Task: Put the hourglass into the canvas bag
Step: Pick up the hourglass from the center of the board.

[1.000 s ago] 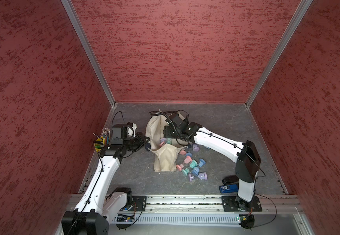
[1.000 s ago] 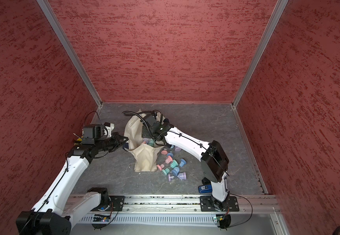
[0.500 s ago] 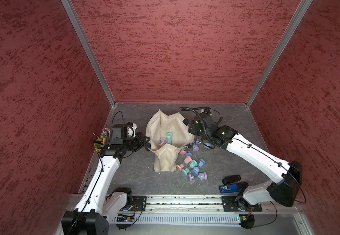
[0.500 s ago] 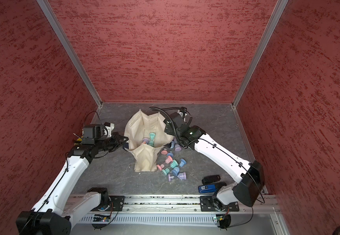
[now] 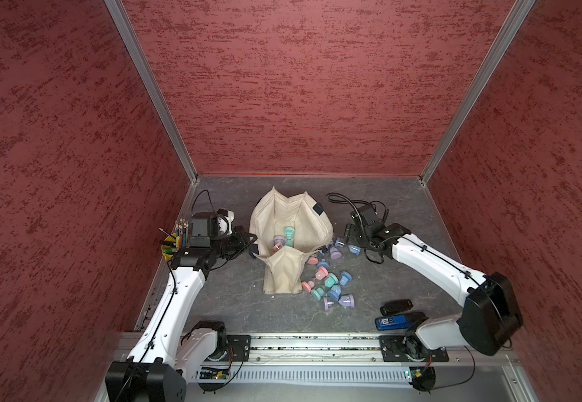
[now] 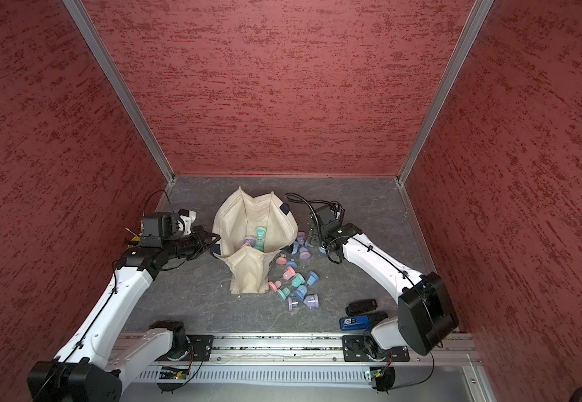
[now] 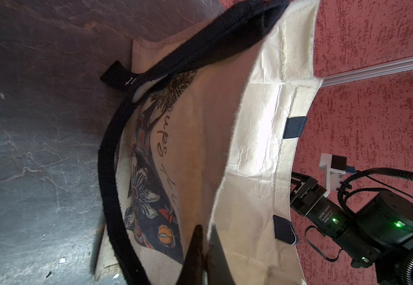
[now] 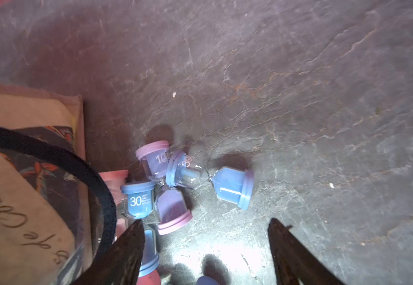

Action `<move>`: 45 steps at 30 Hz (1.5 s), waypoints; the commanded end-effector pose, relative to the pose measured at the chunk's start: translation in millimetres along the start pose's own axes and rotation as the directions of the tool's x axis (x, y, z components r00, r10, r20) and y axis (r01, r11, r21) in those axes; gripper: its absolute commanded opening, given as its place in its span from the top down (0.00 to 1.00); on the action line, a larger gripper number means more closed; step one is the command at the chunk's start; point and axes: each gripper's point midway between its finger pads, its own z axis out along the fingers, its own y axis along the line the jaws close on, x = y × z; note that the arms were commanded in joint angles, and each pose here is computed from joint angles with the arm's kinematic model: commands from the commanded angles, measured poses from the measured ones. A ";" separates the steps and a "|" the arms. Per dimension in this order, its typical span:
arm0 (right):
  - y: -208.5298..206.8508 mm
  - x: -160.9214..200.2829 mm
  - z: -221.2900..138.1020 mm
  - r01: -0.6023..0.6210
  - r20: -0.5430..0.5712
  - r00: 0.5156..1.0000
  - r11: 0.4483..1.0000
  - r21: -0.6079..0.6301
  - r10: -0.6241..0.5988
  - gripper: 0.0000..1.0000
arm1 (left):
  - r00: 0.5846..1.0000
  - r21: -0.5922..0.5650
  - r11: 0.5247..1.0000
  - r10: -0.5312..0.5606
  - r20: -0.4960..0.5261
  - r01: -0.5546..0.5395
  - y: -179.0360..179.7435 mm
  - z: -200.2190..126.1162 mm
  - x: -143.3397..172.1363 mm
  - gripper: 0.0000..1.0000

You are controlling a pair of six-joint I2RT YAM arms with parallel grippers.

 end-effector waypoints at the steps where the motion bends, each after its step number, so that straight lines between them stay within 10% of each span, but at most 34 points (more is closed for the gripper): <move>1: 7.7 2.6 15.9 0.043 -0.017 0.999 0.999 -0.031 -0.043 0.21 | 1.000 0.022 1.000 0.017 0.009 -0.018 -4.3 -1.6 -1.3 1.00; 29: -18.9 13.9 89.8 0.153 -0.116 0.984 0.975 0.163 -0.135 0.21 | 1.000 0.019 1.000 0.016 0.002 -0.017 -0.5 1.0 0.8 1.00; 45: -54.4 34.7 96.0 -0.004 -0.155 0.987 0.984 0.179 0.032 0.48 | 1.000 0.016 1.000 0.013 0.003 -0.013 3.0 2.6 2.1 1.00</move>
